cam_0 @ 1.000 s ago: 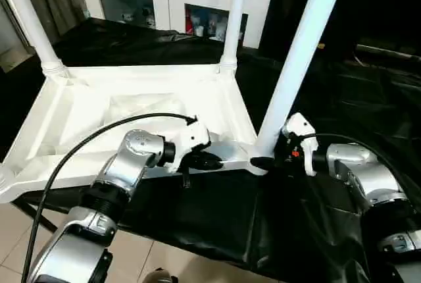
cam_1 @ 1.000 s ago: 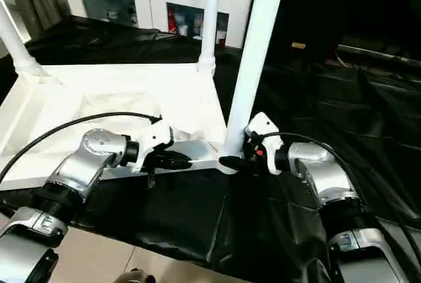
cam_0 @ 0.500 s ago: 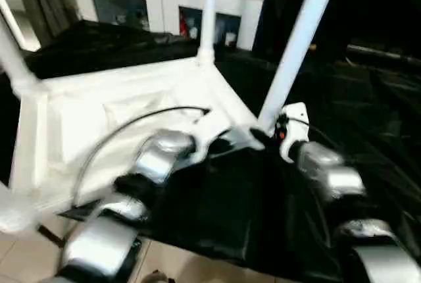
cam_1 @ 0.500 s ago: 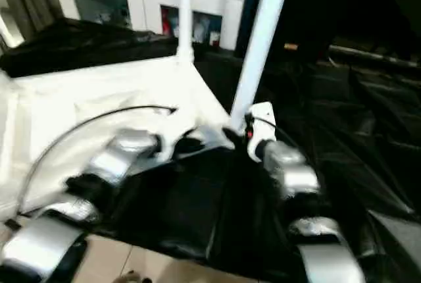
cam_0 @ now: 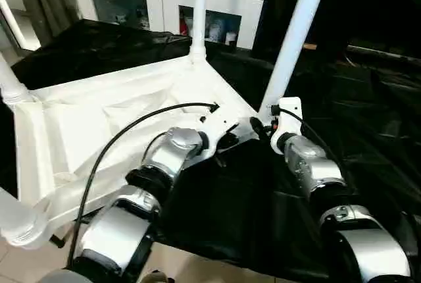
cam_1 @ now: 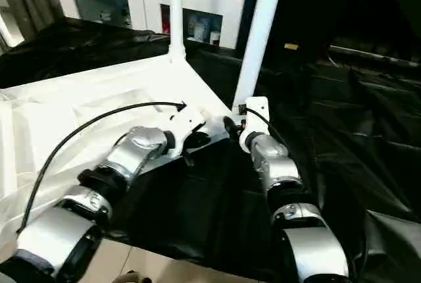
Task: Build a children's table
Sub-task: Rotate leg to tighten
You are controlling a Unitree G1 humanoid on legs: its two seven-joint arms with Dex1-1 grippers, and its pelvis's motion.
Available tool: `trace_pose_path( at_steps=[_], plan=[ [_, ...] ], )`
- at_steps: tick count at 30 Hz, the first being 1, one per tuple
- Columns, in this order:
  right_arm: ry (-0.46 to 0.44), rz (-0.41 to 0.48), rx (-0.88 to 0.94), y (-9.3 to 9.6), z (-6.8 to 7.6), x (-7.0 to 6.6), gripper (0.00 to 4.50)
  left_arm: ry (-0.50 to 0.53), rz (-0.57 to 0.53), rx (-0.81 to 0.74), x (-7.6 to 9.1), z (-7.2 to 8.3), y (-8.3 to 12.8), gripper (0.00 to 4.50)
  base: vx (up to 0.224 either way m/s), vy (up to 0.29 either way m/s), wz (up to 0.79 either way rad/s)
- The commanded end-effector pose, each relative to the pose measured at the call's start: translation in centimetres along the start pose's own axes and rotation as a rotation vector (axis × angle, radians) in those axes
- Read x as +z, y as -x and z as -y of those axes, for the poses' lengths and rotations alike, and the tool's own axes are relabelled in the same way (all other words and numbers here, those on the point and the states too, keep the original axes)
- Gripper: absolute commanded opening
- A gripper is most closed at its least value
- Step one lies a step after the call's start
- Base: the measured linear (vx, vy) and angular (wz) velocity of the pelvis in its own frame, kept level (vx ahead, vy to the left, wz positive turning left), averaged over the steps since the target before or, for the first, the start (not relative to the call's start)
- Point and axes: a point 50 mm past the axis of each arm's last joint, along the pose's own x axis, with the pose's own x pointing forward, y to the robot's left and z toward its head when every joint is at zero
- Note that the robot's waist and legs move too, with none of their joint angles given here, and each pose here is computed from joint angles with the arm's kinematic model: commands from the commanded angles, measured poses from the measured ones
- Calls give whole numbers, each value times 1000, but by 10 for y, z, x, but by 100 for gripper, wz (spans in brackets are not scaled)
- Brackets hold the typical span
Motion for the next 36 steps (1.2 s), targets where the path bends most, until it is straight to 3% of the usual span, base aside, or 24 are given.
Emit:
trace_pose_path(
  at_steps=[1,3,7,9,17,26,28,36],
  plan=[
    [66,30,113,3,-2,12,366,-24,36,-34,0,0,4,0,0,0,0],
    [94,17,164,8,5,14,379,-27,37,-46,-3,-3,9,0,0,0,0],
    [241,-49,356,25,15,13,406,-64,71,-106,-5,-8,20,0,0,0,0],
    [277,-56,455,37,20,14,406,-103,124,-209,-3,-5,29,0,0,0,0],
    [285,-143,669,59,18,6,406,-107,146,-457,-5,8,48,0,0,0,0],
    [303,-219,748,65,12,-2,390,-110,151,-465,-7,11,51,0,0,0,0],
    [307,-227,747,66,13,-3,356,-109,151,-465,-7,12,52,0,0,0,0],
    [284,-213,751,68,12,-3,307,-101,147,-464,-8,12,53,0,0,0,0]
  ],
)
